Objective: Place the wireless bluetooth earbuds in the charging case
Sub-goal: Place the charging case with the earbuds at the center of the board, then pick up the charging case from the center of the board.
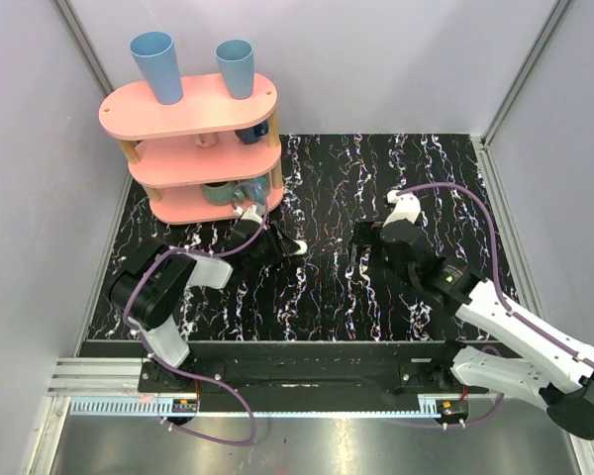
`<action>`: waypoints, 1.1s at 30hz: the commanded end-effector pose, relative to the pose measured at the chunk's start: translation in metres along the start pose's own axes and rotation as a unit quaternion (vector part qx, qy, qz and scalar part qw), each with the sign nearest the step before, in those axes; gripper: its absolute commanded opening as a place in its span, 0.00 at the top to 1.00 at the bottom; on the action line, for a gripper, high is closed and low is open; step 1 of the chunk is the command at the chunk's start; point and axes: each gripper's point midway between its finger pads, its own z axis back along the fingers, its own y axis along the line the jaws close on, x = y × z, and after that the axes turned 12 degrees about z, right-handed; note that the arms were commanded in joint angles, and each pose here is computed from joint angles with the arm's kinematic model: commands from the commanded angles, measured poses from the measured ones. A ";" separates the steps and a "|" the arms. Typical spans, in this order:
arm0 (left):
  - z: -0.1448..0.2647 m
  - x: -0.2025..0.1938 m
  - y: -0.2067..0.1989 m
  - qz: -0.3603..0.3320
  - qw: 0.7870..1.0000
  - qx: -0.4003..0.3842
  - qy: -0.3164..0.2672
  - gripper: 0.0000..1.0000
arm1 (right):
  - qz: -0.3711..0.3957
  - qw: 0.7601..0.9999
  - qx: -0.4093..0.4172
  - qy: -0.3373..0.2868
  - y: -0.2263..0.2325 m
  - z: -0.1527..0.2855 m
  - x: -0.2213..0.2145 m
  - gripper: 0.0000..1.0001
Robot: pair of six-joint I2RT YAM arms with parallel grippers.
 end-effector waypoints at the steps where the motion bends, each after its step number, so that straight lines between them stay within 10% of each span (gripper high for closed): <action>1: 0.013 0.022 0.000 -0.050 0.998 0.031 -0.035 0.44 | -0.013 1.000 0.009 -0.019 0.001 -0.003 0.020 0.00; 20: 0.130 0.076 -0.070 -0.176 0.973 -0.010 -0.150 0.41 | -0.129 0.988 -0.029 0.082 -0.061 -0.098 -0.021 0.06; 33: 0.229 0.085 -0.068 -0.211 0.945 -0.039 -0.247 0.20 | -0.149 0.976 -0.048 0.151 -0.087 -0.176 -0.051 0.11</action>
